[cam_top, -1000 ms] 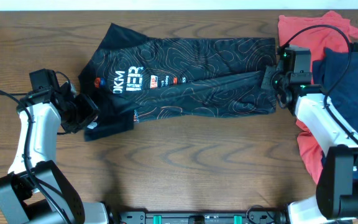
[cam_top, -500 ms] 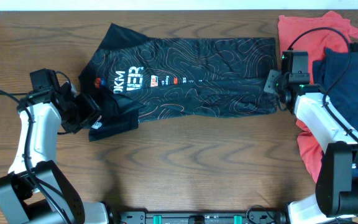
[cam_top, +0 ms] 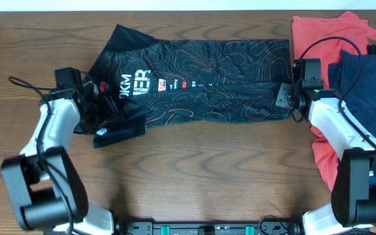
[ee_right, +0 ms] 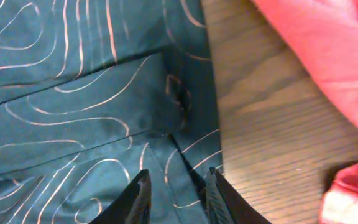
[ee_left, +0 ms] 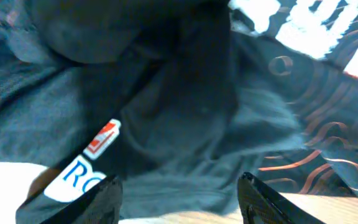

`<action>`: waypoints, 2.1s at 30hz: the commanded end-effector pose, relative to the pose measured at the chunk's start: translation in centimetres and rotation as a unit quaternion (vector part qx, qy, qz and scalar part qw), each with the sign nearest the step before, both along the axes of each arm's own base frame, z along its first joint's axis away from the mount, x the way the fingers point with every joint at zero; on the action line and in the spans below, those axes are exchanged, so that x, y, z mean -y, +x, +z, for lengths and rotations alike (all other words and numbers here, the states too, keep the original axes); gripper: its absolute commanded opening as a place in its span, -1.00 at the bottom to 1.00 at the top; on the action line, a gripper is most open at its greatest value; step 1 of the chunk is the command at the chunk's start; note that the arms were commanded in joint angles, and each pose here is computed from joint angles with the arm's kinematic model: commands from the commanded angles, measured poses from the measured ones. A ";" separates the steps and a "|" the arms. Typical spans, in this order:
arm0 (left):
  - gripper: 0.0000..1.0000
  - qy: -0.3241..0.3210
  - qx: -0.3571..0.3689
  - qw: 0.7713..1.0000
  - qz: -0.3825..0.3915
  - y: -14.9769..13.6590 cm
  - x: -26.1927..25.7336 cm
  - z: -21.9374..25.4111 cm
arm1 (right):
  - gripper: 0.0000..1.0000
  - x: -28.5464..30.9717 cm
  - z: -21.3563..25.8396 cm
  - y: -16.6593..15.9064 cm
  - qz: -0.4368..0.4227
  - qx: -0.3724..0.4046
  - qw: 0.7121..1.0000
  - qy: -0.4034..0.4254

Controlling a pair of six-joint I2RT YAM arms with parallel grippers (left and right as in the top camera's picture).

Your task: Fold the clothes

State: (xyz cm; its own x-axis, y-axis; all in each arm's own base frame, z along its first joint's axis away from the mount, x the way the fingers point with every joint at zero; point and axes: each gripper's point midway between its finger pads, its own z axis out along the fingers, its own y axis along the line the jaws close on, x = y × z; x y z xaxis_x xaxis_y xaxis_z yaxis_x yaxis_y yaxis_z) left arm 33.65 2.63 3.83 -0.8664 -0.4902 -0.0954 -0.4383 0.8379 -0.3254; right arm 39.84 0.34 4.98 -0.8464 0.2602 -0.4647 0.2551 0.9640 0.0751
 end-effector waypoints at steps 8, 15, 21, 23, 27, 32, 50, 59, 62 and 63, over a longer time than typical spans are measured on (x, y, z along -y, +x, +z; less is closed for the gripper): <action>-0.83 0.005 -0.022 1.000 -0.008 -0.2 -0.1 -2.2 | -0.44 -0.9 -5.1 -2.2 0.023 -0.083 0.996 0.017; -0.88 0.008 0.042 0.999 -0.006 2.7 -0.8 1.3 | -0.73 0.3 -6.0 -4.9 -0.024 -0.138 0.990 0.013; -0.88 0.021 0.117 0.993 0.007 6.0 -1.5 3.9 | -0.77 1.3 -6.2 -6.3 -0.062 -0.165 0.984 0.009; -0.88 0.011 0.142 0.990 0.007 7.0 -1.2 4.7 | -0.77 1.3 -6.2 -6.5 -0.061 -0.168 0.984 0.008; -0.88 -0.025 0.203 0.979 0.018 9.3 -0.6 6.9 | -0.77 1.3 -6.2 -6.5 -0.061 -0.169 0.984 0.008; -0.88 0.001 0.245 0.969 0.038 11.1 -1.9 8.1 | -0.78 1.3 -6.2 -6.5 -0.061 -0.169 0.984 0.008; 0.19 0.032 0.138 0.990 0.006 7.2 -1.6 2.3 | -0.63 1.3 -6.2 -6.5 -0.061 -0.168 0.984 0.009; 0.04 0.028 0.130 0.991 0.003 8.1 -1.8 -0.4 | -0.63 1.2 -6.2 -6.5 -0.060 -0.169 0.984 0.010; -0.08 0.027 0.126 0.992 0.003 8.1 -1.8 -1.0 | -0.64 1.2 -6.2 -6.5 -0.060 -0.169 0.984 0.010; -0.08 0.027 0.124 0.992 0.003 8.1 -1.8 -1.2 | -0.64 1.2 -6.2 -6.5 -0.060 -0.169 0.984 0.011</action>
